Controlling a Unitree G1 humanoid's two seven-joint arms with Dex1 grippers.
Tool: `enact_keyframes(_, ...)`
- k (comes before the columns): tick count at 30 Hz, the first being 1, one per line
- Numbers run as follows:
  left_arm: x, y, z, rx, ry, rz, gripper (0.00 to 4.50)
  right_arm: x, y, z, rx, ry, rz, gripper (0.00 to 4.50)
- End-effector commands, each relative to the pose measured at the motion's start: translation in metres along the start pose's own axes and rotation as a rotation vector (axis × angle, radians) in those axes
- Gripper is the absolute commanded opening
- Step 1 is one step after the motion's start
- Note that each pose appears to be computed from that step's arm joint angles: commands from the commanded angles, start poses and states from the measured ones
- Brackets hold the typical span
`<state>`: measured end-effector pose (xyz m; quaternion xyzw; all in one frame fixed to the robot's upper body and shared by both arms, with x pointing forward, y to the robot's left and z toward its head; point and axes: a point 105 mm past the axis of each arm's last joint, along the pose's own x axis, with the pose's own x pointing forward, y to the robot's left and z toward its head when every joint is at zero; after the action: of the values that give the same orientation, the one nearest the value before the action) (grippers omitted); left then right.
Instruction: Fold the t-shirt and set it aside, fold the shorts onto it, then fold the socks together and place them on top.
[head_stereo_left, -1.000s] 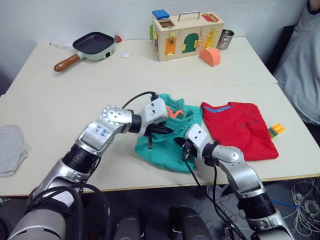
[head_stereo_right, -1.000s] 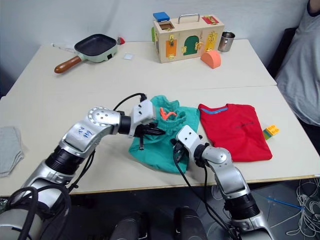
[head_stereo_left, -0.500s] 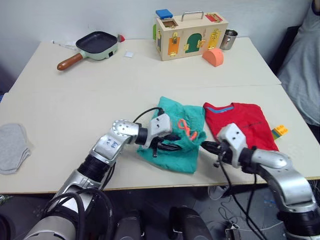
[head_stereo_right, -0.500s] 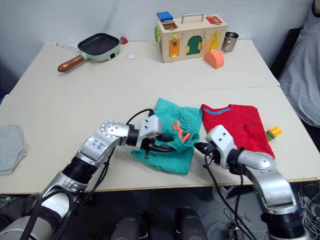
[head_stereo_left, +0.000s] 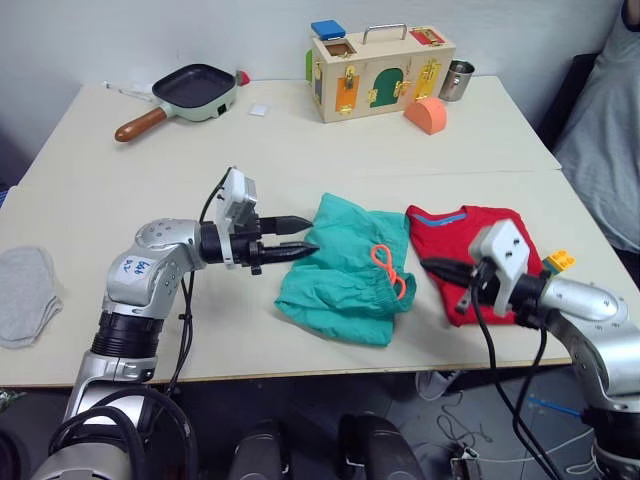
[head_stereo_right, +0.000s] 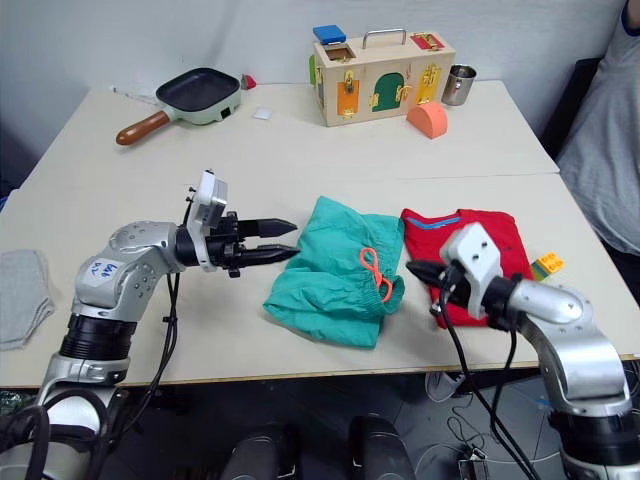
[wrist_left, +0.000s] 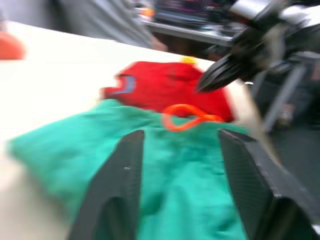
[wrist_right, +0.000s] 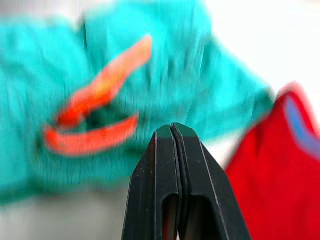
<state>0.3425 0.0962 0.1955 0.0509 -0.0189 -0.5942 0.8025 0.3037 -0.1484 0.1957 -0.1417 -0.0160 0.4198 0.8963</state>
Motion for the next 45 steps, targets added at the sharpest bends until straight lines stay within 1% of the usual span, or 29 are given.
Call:
enact_keyframes(1, 0.023, 0.002, -0.009, 0.115, 0.043, 0.001, 1.11, 0.033, 0.031, 0.011, 0.012, -0.064, 0.095, 0.00)
enact_keyframes(3, 0.035, -0.001, -0.019, 0.124, 0.060, -0.007, 0.44, 0.049, 0.044, -0.003, -0.011, -0.011, 0.122, 0.00)
enact_keyframes(4, 0.043, -0.002, -0.025, 0.112, 0.064, 0.001, 0.11, 0.056, 0.047, -0.018, -0.011, 0.028, 0.110, 0.00)
enact_keyframes(6, 0.053, 0.000, -0.037, 0.092, 0.078, 0.037, 0.03, 0.060, 0.052, -0.042, -0.020, 0.082, 0.096, 0.00)
enact_keyframes(8, 0.056, 0.001, -0.052, 0.053, 0.104, 0.078, 0.03, 0.053, 0.054, -0.063, -0.026, 0.124, 0.092, 0.00)
enact_keyframes(10, 0.055, -0.001, -0.061, 0.027, 0.114, 0.096, 0.03, 0.045, 0.054, -0.073, -0.012, 0.128, 0.080, 0.00)
enact_keyframes(12, 0.051, -0.008, -0.076, -0.001, 0.150, 0.085, 0.03, 0.033, 0.052, -0.082, 0.013, 0.129, 0.064, 0.00)
enact_keyframes(15, 0.046, -0.013, -0.088, -0.028, 0.176, 0.090, 0.03, 0.019, 0.051, -0.084, 0.065, 0.086, 0.056, 0.00)
enact_keyframes(17, 0.043, -0.014, -0.086, -0.022, 0.145, 0.091, 0.03, 0.011, 0.055, -0.057, 0.209, -0.075, 0.091, 0.00)
enact_keyframes(18, 0.043, -0.014, -0.081, -0.017, 0.115, 0.090, 0.03, 0.006, 0.052, -0.040, 0.309, -0.170, 0.090, 0.00)
enact_keyframes(19, 0.043, -0.015, -0.075, -0.003, 0.080, 0.083, 0.01, 0.000, 0.052, -0.028, 0.408, -0.230, 0.111, 0.17)
enact_keyframes(20, 0.042, -0.015, -0.069, 0.015, 0.048, 0.076, 0.00, -0.005, 0.050, -0.020, 0.453, -0.254, 0.117, 0.36)
enact_keyframes(21, 0.042, -0.016, -0.063, 0.024, 0.021, 0.061, 0.00, -0.011, 0.047, -0.016, 0.497, -0.248, 0.127, 0.64)
enact_keyframes(22, 0.040, -0.016, -0.057, 0.040, 0.004, 0.046, 0.00, -0.018, 0.046, -0.016, 0.548, -0.202, 0.148, 0.86)
enact_keyframes(24, 0.036, -0.016, -0.049, 0.071, -0.020, 0.023, 0.00, -0.031, 0.041, -0.018, 0.651, -0.092, 0.159, 1.60)
enact_keyframes(25, 0.035, -0.016, -0.047, 0.081, -0.025, 0.016, 0.00, -0.035, 0.039, -0.018, 0.689, -0.061, 0.159, 1.88)
enact_keyframes(26, 0.033, -0.016, -0.043, 0.099, -0.032, 0.003, 0.00, -0.043, 0.032, -0.026, 0.743, 0.034, 0.127, 2.21)
enact_keyframes(27, 0.031, -0.016, -0.041, 0.108, -0.037, -0.014, 0.00, -0.050, 0.026, -0.038, 0.804, 0.149, 0.088, 2.60)
enact_keyframes(28, 0.029, -0.016, -0.040, 0.114, -0.036, -0.025, 0.00, -0.058, 0.023, -0.049, 0.846, 0.267, 0.059, 2.89)
enact_keyframes(29, 0.028, -0.016, -0.039, 0.118, -0.036, -0.032, 0.00, -0.064, 0.022, -0.055, 0.875, 0.344, 0.040, 3.27)
enact_keyframes(31, 0.027, -0.014, -0.040, 0.132, -0.021, -0.047, 0.00, -0.065, 0.021, -0.059, 0.936, 0.386, 0.051, 3.96)
enact_keyframes(32, 0.027, -0.014, -0.042, 0.140, -0.013, -0.051, 0.00, -0.062, 0.019, -0.060, 0.976, 0.383, 0.053, 4.30)
enact_keyframes(33, 0.027, -0.013, -0.043, 0.146, -0.007, -0.054, 0.00, -0.060, 0.019, -0.061, 1.001, 0.383, 0.055, 4.46)
enact_keyframes(37, 0.033, -0.012, -0.047, 0.154, -0.004, -0.047, 0.00, -0.042, 0.025, -0.071, 1.066, 0.422, 0.082, 4.46)
enact_keyframes(41, 0.039, -0.009, -0.050, 0.159, 0.000, -0.023, 0.00, -0.018, 0.022, -0.073, 1.101, 0.409, 0.074, 4.46)
enact_keyframes(45, 0.040, -0.002, -0.060, 0.156, 0.049, 0.018, 0.00, -0.002, 0.023, -0.082, 1.102, 0.456, 0.055, 4.46)
